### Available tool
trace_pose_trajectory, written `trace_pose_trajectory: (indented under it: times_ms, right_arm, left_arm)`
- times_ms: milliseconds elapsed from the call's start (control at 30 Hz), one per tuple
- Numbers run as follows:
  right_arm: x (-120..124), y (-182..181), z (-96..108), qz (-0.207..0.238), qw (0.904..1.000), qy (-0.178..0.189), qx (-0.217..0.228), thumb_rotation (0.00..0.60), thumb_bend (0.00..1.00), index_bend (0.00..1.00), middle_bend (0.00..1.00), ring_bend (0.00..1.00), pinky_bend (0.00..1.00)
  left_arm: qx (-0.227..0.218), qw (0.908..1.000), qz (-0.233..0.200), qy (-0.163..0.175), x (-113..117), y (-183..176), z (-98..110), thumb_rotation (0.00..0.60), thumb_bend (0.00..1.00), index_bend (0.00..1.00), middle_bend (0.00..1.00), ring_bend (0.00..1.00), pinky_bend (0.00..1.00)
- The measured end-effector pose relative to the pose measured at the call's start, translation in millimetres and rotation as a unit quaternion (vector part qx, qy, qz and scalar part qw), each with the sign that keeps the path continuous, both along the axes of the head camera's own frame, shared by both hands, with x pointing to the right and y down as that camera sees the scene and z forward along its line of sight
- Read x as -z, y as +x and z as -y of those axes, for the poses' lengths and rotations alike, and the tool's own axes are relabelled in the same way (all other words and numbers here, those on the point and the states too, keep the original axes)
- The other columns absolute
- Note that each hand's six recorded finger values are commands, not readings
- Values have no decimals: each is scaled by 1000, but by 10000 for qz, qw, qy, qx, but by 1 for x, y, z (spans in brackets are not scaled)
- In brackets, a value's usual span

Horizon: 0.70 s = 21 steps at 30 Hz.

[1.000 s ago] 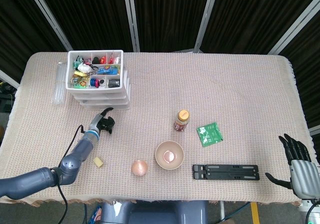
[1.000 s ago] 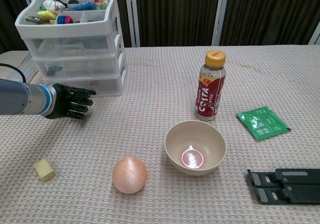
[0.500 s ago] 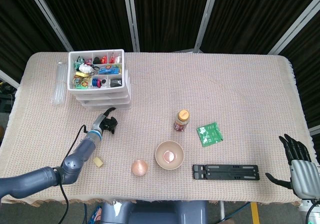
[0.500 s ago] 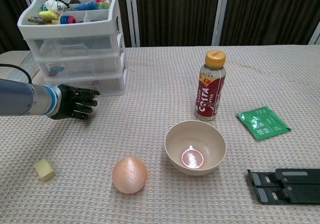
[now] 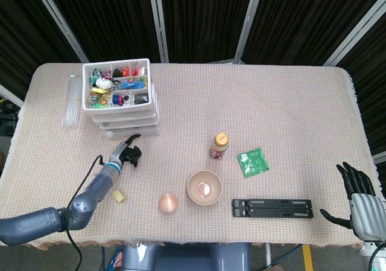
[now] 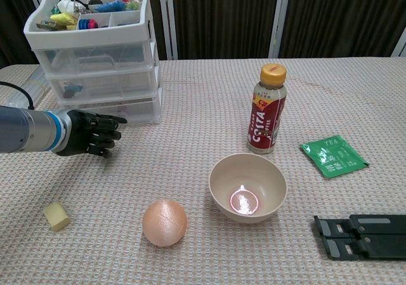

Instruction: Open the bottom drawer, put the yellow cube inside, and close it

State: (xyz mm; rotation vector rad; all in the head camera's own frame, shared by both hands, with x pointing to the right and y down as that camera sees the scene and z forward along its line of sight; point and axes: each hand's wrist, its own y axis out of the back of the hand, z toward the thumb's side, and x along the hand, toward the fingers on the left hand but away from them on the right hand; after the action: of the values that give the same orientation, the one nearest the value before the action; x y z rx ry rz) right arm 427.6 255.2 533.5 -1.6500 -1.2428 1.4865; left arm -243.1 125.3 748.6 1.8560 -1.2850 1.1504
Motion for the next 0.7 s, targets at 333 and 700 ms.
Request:
trace_pose_trajectory:
  times_ms: [333,700]
  right_arm:
    - [0,0,1,-4,10000,17,17,600,0,54,0,0,0]
    - [0,-1,1,-36,10000,24,18,600,0,54,0,0,0]
  left_arm:
    - [-311,9995,-50,5,16,-3,-29,600,1000,163,937,883,715]
    - [-1658,9755,904,1132,41,-24,-31,600,1000,135,941,886,717]
